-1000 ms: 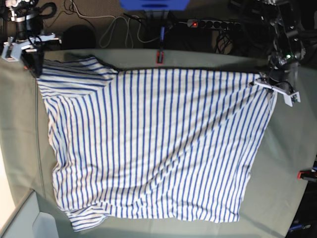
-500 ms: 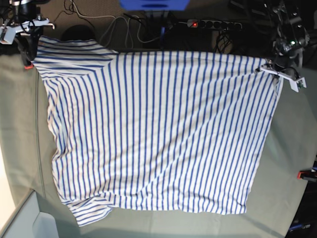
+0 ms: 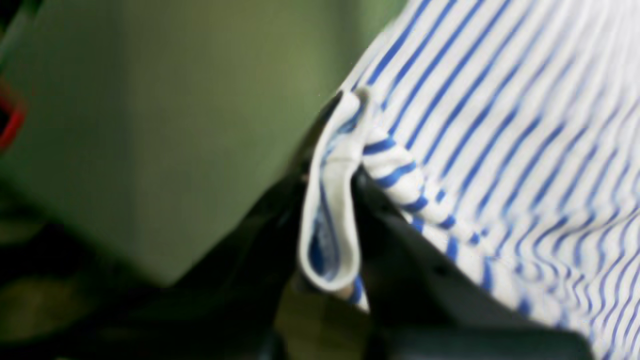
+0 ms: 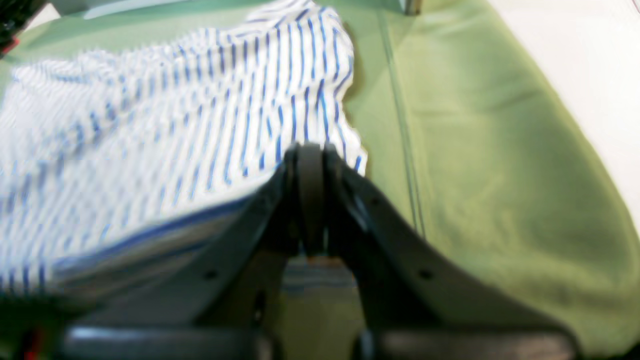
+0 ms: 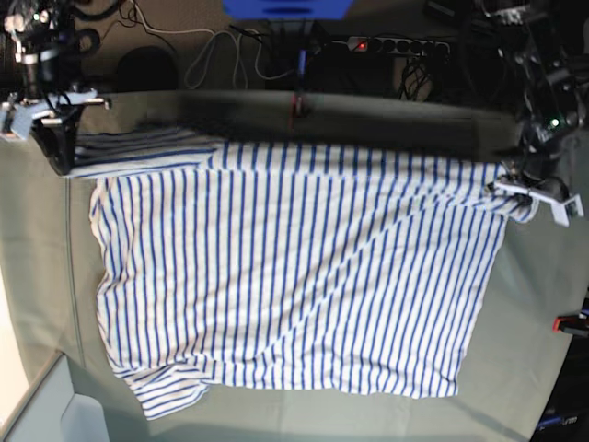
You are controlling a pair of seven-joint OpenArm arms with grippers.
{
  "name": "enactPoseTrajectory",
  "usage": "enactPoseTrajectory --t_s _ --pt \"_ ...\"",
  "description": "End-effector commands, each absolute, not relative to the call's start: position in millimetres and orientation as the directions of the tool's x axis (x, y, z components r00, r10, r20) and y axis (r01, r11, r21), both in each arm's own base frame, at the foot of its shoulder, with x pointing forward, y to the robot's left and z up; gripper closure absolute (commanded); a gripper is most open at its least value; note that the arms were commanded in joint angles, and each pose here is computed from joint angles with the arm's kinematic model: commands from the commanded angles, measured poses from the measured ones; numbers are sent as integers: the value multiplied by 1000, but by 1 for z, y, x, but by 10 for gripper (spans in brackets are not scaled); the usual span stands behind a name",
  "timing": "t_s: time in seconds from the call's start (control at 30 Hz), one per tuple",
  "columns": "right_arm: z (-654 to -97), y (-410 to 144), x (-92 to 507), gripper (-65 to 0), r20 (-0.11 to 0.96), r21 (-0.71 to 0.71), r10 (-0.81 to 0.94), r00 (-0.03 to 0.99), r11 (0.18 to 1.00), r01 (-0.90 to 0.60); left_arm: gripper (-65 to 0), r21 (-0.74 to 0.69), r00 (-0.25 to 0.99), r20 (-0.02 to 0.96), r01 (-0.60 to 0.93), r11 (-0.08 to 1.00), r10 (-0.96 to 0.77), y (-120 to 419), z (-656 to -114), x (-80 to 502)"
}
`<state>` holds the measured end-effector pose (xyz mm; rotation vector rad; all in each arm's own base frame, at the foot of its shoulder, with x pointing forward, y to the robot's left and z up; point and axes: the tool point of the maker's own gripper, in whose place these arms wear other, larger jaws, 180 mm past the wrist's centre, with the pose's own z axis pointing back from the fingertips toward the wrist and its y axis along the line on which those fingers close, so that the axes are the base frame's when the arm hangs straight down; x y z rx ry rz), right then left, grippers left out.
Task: Layout the t-shirt on the table in an organized manner, then fold the t-shirt properly
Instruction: 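Drag the shoulder edge with both grippers to straighten the shirt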
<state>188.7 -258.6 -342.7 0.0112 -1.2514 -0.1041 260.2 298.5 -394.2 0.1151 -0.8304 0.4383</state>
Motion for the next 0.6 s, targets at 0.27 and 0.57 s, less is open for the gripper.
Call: enactPoseTrajectory --t_s 0.27,0.57 --pt "-345 -264 274 0 960 -7 -5 279 999 44 -1 -139 566 724 -438 888 393 302 -402 325" --pt "-360 -273 321 0 952 -17 5 306 999 36 -1 -191 510 745 -455 870 430 317 -381 378"
